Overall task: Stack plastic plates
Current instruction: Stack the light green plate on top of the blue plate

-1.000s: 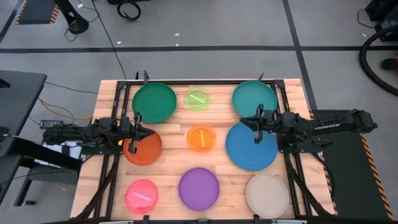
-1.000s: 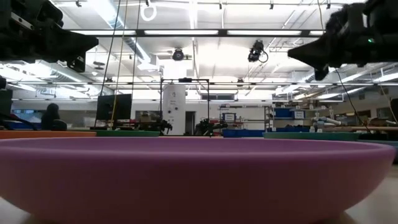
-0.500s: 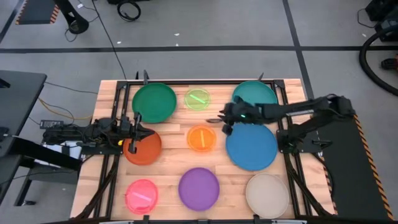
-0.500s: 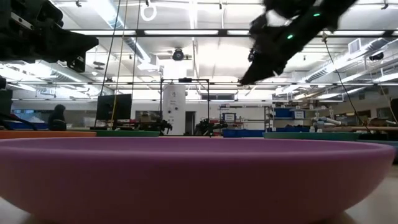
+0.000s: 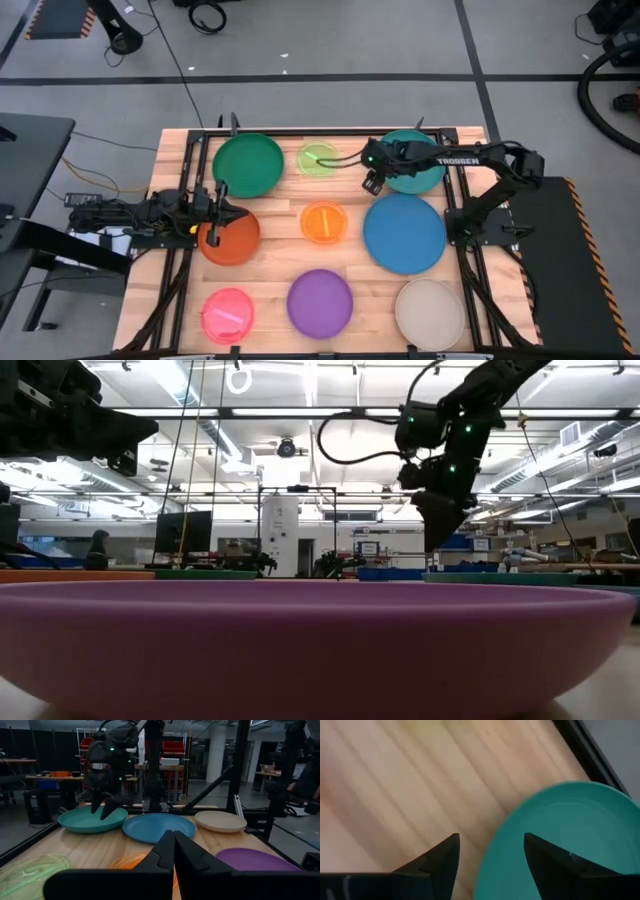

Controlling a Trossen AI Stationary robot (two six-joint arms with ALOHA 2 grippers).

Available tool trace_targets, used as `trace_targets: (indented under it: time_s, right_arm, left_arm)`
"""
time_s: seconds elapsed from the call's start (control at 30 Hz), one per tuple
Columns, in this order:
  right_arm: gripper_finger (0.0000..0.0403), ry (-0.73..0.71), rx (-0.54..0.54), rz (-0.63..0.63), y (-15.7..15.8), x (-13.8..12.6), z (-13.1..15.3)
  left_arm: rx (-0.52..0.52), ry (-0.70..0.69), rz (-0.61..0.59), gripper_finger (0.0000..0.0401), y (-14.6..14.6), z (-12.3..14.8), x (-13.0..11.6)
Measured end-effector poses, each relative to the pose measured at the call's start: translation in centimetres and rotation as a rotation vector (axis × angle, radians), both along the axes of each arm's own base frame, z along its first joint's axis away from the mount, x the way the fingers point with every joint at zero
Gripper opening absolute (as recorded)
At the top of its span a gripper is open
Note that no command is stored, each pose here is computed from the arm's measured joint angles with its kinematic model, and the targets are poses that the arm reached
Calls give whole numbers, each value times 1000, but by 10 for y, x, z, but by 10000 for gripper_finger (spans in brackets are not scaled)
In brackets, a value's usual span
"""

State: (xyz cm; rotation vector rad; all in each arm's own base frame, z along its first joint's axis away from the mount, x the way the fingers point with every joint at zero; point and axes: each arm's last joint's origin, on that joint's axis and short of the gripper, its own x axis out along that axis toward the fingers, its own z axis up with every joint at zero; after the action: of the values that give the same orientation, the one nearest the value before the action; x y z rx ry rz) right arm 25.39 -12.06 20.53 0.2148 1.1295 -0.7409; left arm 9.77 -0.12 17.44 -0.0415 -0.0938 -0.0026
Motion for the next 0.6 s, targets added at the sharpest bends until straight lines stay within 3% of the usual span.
trace_targets:
  time_s: [0.17,0.33,0.6]
  right_arm:
    - [232,-26,72,-91,-22,-6,2]
    - [232,36,159,-165,-38,-2,-14]
    - [212,108,252,-237,-37,6,-38]
  left_arm:
    - [0,0,0,9,0,0,0]
    - [0,0,0,9,0,0,0]
    - [0,0,0,9,0,0,0]
